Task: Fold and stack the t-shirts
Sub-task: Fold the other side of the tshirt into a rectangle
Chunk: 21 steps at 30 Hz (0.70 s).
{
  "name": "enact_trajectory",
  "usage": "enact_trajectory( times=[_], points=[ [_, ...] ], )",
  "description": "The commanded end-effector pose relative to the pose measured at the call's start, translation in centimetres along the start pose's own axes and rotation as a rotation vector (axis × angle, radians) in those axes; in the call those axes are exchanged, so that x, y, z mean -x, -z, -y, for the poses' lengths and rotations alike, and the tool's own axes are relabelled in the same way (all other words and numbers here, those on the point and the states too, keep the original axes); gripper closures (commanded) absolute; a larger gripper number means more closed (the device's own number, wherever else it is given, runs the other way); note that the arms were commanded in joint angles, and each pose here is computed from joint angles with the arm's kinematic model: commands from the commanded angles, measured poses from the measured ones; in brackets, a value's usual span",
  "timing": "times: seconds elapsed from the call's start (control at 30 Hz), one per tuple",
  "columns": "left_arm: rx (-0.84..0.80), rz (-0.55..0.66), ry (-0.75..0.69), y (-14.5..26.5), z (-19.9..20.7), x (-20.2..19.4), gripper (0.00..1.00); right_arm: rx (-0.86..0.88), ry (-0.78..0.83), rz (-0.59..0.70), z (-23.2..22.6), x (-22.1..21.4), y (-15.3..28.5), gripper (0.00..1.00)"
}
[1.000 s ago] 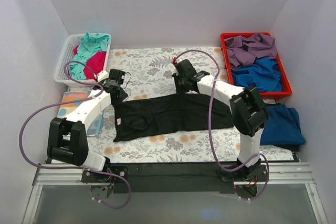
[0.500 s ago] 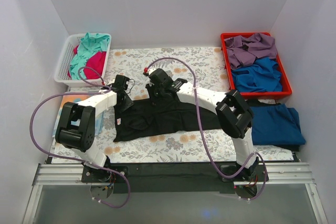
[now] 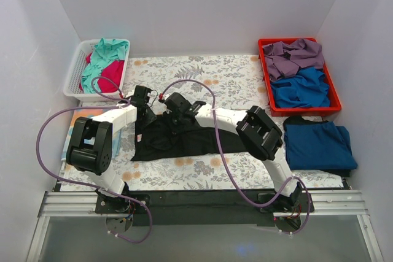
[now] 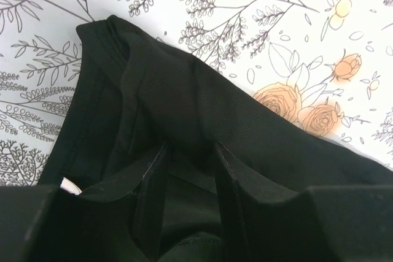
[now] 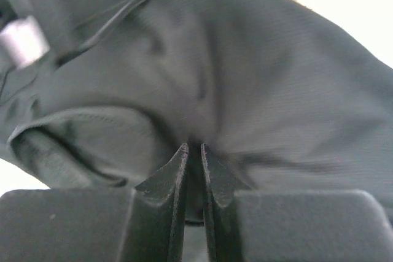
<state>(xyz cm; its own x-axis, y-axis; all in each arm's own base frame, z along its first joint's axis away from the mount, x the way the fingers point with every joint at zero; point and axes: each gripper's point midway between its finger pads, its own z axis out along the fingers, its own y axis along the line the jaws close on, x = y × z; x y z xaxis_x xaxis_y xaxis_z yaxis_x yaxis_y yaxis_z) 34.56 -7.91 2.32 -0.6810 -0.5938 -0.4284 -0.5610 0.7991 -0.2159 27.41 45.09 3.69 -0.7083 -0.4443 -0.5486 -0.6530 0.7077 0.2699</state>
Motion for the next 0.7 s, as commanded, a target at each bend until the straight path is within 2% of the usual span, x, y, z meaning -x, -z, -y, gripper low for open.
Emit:
enact_trajectory(
  times=[0.0,0.13,0.4,0.5,0.67],
  points=[
    [0.119,-0.046,-0.017,-2.1,-3.1,-1.3,0.67,0.05,0.017,0.034,-2.7,0.6,1.5,0.82],
    [0.119,-0.032,-0.007,-2.1,-2.9,-0.6,0.67,0.037,0.029,-0.021,-2.9,-3.0,2.6,0.82],
    [0.129,-0.021,0.0,-2.2,-2.7,0.3,0.67,0.038,0.04,-0.055,-3.7,-6.9,6.3,0.82],
    [0.133,-0.008,0.0,-2.0,-2.6,1.0,0.67,0.039,0.045,-0.049,-3.9,-7.2,7.5,0.82],
    [0.108,0.034,0.006,-0.2,-1.5,2.9,0.67,-0.174,0.048,0.043,-0.1,-5.3,10.3,0.8]
  ],
)
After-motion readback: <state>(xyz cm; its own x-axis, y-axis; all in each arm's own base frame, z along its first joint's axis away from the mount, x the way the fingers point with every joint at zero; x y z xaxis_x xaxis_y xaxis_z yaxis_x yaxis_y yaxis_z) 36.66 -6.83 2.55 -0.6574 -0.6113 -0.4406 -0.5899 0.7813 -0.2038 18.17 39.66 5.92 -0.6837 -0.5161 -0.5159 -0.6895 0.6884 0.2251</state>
